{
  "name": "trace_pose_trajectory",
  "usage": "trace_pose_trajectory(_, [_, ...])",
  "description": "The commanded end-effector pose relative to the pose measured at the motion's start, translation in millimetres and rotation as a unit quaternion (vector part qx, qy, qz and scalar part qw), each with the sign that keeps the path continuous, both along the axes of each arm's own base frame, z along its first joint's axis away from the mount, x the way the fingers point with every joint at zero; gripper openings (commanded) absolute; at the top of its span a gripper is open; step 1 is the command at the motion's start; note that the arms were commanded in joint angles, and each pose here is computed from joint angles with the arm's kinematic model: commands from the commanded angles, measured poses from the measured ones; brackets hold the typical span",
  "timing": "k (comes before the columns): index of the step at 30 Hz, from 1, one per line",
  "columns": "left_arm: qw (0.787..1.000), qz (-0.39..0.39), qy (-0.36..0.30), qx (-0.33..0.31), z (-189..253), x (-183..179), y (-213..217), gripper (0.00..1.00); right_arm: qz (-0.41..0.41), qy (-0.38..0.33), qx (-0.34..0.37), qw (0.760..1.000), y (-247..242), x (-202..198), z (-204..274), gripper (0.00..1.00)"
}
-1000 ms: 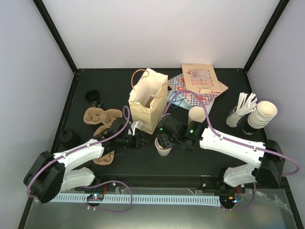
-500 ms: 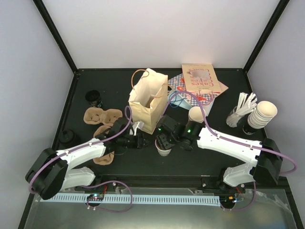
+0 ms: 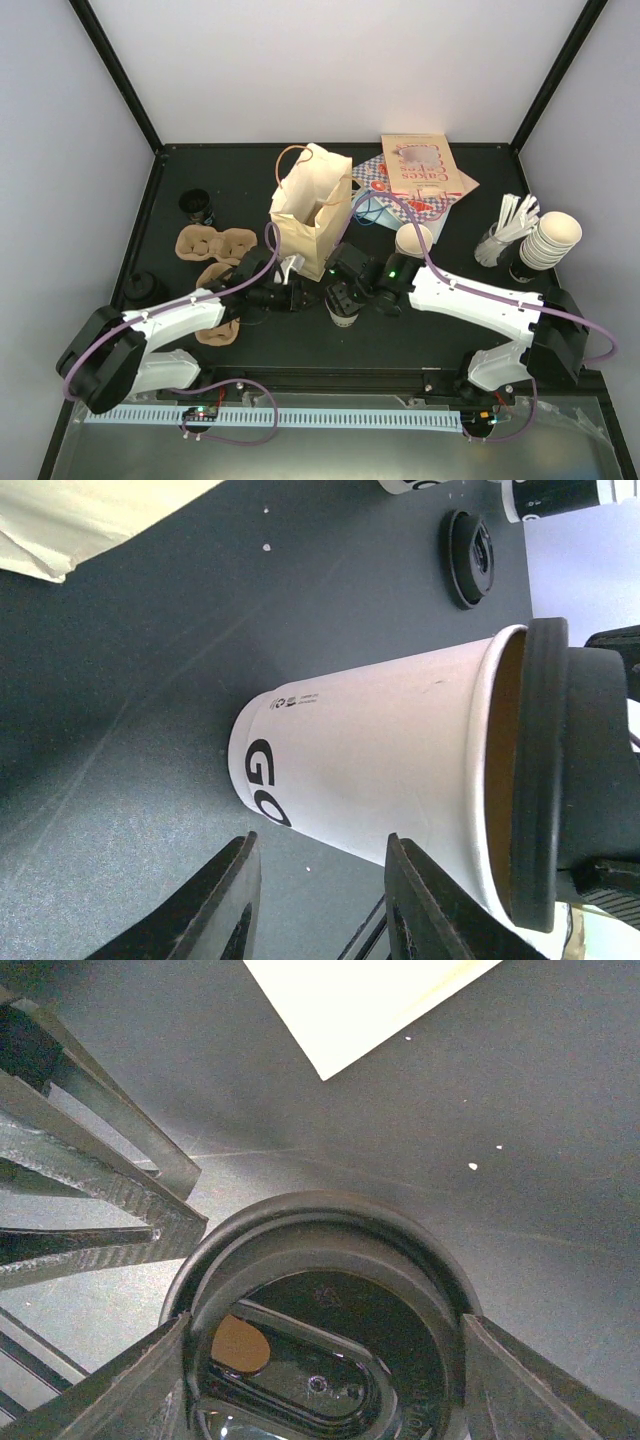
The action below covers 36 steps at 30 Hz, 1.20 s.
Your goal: Pack the takeout coffee
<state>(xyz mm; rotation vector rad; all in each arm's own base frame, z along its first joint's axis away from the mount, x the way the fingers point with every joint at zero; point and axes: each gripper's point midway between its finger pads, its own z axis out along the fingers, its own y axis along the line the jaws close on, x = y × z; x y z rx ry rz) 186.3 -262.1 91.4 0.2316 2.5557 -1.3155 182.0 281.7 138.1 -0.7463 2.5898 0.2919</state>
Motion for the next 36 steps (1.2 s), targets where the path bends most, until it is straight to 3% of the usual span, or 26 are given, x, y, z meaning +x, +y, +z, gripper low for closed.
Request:
trace_pose_trajectory(1, [0.999,-0.010,-0.017,-0.025,18,7,-13,0.37,0.009,0.003,-0.003,1.000,4,-1,-5,0.68])
trace_pose_trajectory(14, [1.000,-0.011,-0.015,-0.023,16,7,-14,0.36,0.022,0.022,-0.033,0.999,3,-5,-20,0.68])
trace_pose_trajectory(24, [0.998,0.026,-0.061,-0.012,31,11,2,0.35,0.028,0.044,-0.050,0.997,1,-11,-35,0.68])
trace_pose_trajectory(36, [0.997,0.023,-0.066,-0.045,41,10,-4,0.37,0.035,0.072,-0.084,0.993,-14,-23,-57,0.67])
